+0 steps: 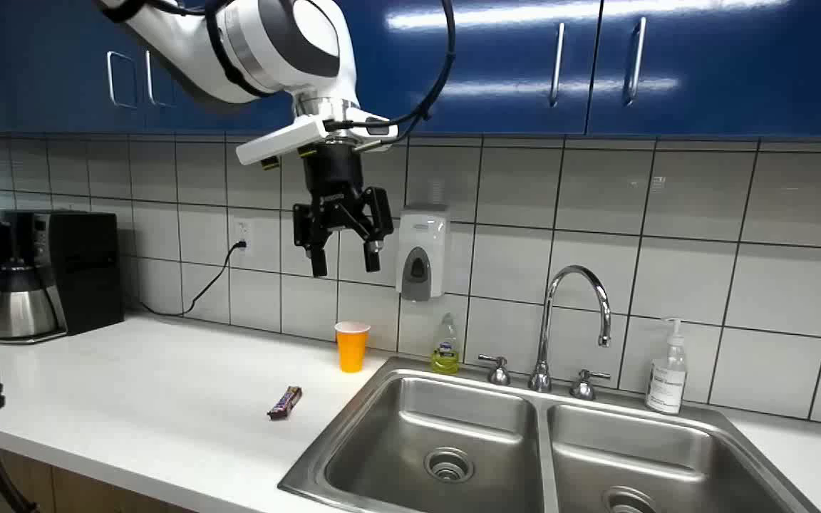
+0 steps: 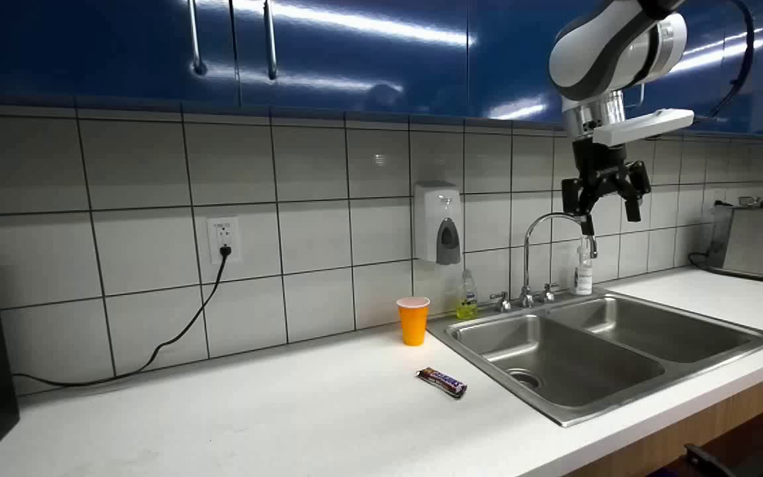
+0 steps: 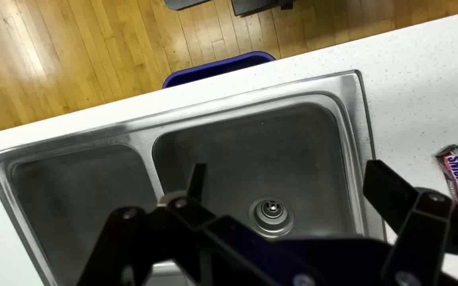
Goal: Put the brown packet in the sink on the left.
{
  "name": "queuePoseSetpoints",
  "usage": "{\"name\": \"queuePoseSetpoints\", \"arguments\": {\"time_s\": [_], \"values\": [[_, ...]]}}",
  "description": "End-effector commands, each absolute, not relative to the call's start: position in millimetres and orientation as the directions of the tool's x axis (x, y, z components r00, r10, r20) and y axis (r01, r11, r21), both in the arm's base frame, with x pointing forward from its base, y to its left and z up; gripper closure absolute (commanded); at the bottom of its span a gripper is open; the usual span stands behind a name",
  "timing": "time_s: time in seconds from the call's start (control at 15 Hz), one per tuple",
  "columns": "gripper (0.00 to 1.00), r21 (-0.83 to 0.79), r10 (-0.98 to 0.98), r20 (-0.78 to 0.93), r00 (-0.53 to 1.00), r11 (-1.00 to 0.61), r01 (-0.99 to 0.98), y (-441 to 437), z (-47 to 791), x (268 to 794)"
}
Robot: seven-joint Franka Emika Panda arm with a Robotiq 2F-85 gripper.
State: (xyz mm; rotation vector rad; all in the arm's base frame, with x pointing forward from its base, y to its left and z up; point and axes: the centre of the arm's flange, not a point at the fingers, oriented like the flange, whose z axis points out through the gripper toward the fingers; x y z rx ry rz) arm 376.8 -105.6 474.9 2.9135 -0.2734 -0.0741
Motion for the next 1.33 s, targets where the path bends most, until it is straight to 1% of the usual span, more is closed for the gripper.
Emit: {"name": "queuePoseSetpoints", "arguments": {"time_s": [0.0,0.27,0.53,0.87,1.27], "values": [[0.00,0.216,-0.189,-0.030,0.981,-0.960,-0.178,-106,475,377],[0.00,0.201,-0.170,-0.033,0.985,-0.966,-0.160,-104,474,377],[0.00,0.093,-0.031,-0.075,0.997,-0.995,-0.024,-88,468,378],[0.00,-0.038,0.110,-0.057,0.992,-0.993,0.108,-60,459,377],[0.00,-0.036,0.208,-0.054,0.977,-0.978,0.206,-22,439,379]]}}
